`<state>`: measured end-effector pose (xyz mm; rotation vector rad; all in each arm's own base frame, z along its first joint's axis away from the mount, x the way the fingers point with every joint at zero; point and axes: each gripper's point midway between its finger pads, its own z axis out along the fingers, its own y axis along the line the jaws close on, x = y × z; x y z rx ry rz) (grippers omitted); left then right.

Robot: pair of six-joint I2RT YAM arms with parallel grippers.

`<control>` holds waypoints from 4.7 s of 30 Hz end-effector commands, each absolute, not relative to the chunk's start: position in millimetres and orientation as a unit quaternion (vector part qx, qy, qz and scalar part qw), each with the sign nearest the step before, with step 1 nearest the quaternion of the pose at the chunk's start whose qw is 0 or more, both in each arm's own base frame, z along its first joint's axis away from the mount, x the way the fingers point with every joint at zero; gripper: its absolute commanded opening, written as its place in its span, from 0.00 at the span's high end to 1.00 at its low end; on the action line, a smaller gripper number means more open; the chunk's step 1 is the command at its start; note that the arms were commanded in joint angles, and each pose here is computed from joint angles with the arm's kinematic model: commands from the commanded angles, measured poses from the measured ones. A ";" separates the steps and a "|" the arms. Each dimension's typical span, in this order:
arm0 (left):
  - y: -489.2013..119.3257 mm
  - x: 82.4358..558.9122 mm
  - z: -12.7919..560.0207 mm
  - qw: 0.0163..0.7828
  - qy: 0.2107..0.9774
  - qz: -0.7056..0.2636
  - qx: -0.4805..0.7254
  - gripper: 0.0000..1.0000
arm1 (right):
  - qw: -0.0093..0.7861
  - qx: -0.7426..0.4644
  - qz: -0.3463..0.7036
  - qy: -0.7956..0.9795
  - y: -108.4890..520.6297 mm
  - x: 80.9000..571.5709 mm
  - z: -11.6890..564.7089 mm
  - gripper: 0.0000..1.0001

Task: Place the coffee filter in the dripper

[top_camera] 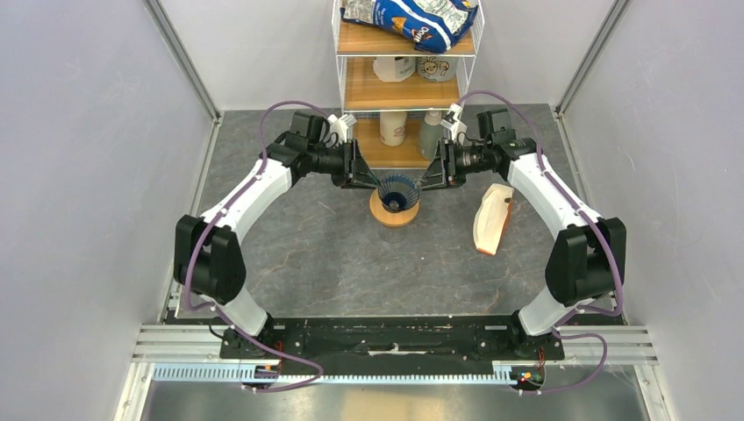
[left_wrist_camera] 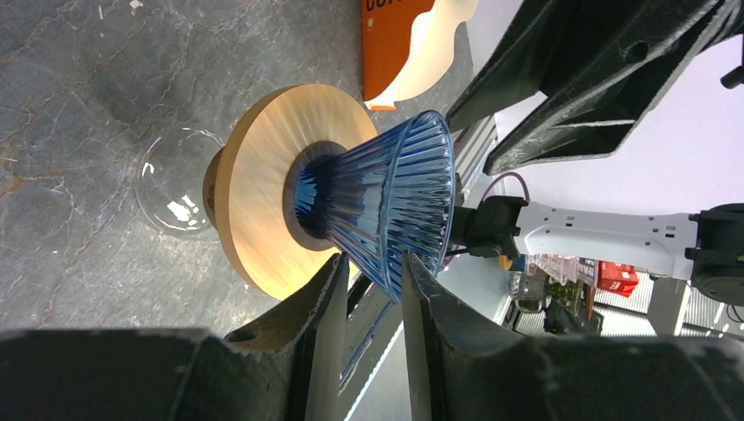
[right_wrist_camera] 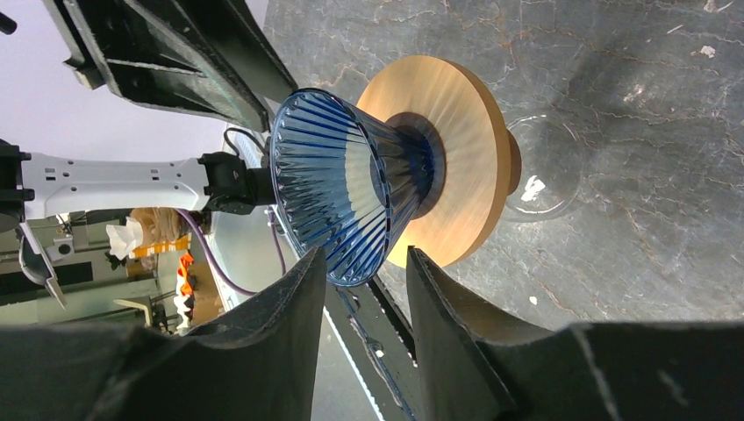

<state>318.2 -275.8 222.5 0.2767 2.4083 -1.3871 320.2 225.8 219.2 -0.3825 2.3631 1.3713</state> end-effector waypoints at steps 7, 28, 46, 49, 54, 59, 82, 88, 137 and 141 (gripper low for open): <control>-284.5 316.1 222.1 0.163 0.840 -0.506 0.110 0.65 | 0.196 -0.142 0.491 0.837 231.2 327.3 217.6 0.57; -285.7 321.9 211.0 0.157 0.845 -0.500 0.105 0.77 | 0.189 -0.148 0.493 0.836 239.1 333.9 214.6 0.67; -280.9 318.1 194.2 0.141 0.858 -0.481 0.109 0.82 | 0.179 -0.140 0.477 0.849 237.8 341.1 193.3 0.71; -279.8 317.9 190.6 0.139 0.862 -0.476 0.109 0.82 | 0.176 -0.141 0.475 0.850 237.2 340.9 188.9 0.72; -279.9 319.6 191.3 0.140 0.862 -0.475 0.107 0.83 | 0.173 -0.141 0.468 0.855 235.5 341.5 181.5 0.72; -280.4 319.9 193.0 0.141 0.863 -0.473 0.109 0.83 | 0.170 -0.144 0.461 0.859 233.8 341.0 173.9 0.72; -278.1 312.6 158.7 0.110 0.885 -0.439 0.108 0.84 | 0.156 -0.160 0.437 0.871 226.2 337.6 151.9 0.73; -276.2 316.1 155.2 0.119 0.888 -0.430 0.114 0.84 | 0.155 -0.165 0.432 0.873 224.6 336.4 148.1 0.74; -278.8 294.2 222.0 0.159 0.853 -0.482 0.123 0.57 | 0.166 -0.201 0.505 0.823 242.2 304.6 217.7 0.44; -279.3 291.4 212.8 0.151 0.857 -0.477 0.119 0.60 | 0.155 -0.200 0.498 0.829 245.0 300.2 206.7 0.48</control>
